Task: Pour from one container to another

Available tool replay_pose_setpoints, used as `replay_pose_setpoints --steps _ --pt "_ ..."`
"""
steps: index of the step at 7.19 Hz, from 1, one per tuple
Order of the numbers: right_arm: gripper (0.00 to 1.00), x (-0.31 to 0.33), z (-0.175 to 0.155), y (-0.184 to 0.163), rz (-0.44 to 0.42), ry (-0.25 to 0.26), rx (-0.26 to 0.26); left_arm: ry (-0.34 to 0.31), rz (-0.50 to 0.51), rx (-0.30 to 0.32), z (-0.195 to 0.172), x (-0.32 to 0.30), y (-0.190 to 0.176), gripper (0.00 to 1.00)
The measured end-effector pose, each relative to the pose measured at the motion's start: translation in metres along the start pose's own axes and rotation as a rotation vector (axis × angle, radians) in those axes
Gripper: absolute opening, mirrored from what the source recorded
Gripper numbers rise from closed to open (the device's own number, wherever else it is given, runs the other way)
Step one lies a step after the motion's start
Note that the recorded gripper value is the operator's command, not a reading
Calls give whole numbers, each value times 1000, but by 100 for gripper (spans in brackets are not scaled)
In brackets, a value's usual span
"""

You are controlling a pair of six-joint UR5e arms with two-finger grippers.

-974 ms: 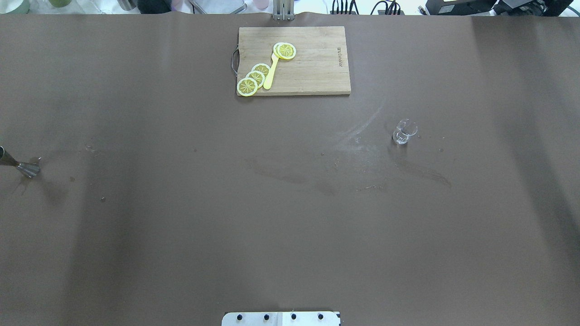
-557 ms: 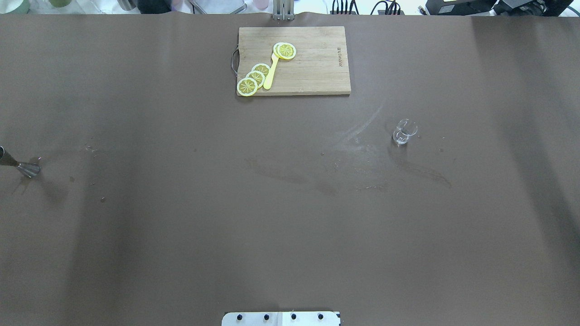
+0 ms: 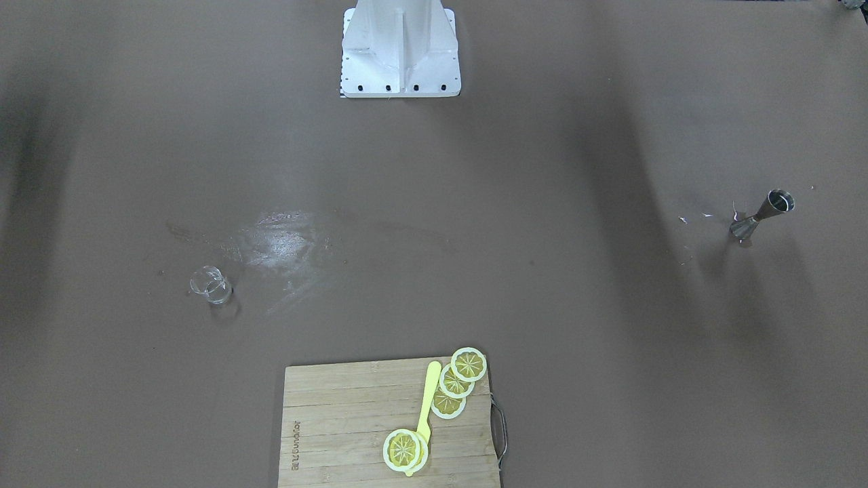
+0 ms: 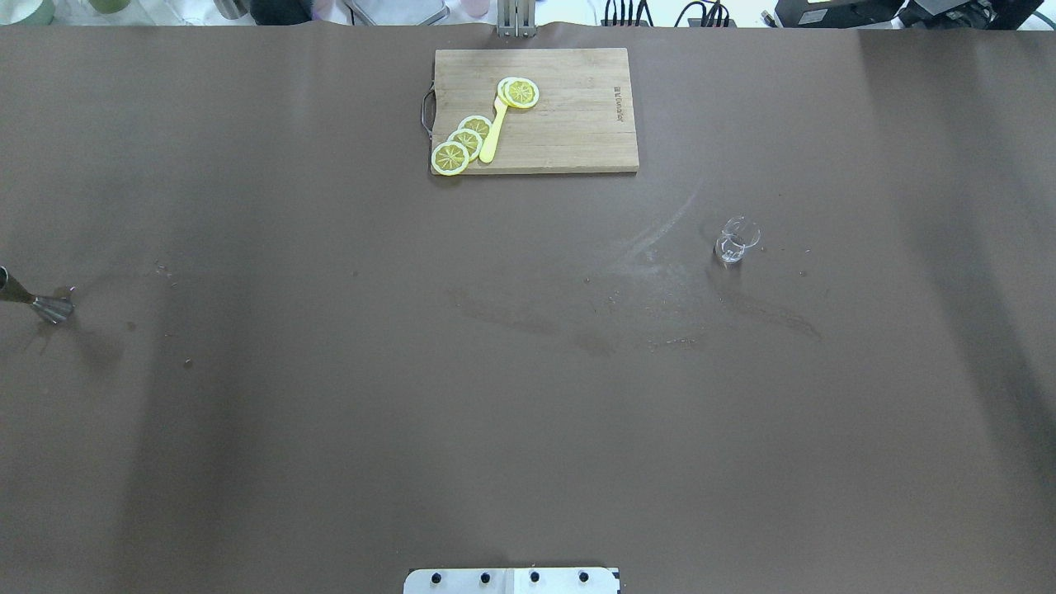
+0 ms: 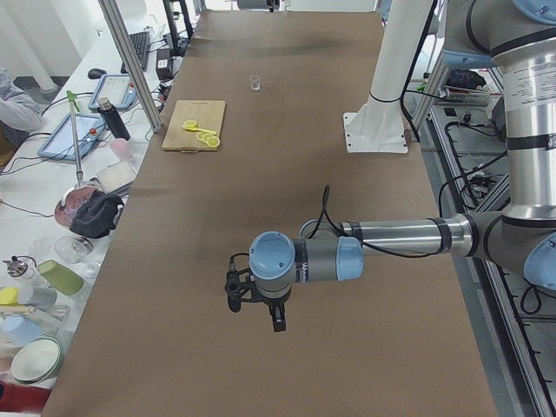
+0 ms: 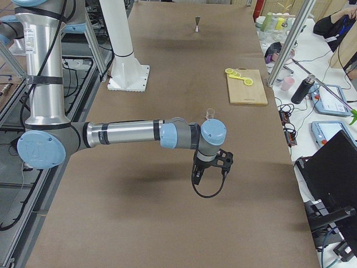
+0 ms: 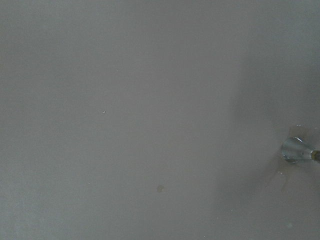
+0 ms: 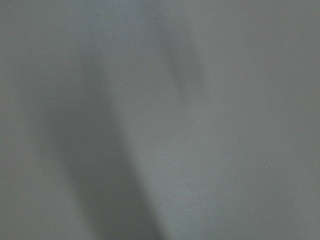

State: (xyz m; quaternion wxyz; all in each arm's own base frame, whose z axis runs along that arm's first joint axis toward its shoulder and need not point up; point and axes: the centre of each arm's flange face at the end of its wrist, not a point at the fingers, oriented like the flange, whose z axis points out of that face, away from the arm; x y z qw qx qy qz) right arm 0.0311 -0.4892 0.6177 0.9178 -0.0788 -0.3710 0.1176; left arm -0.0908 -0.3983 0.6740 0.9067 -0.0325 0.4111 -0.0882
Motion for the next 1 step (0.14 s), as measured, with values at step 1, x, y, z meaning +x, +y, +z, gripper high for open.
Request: replay_pose_setpoints --steps 1 --pt "100 0 0 0 0 1 -2 0 0 0 0 0 0 99"
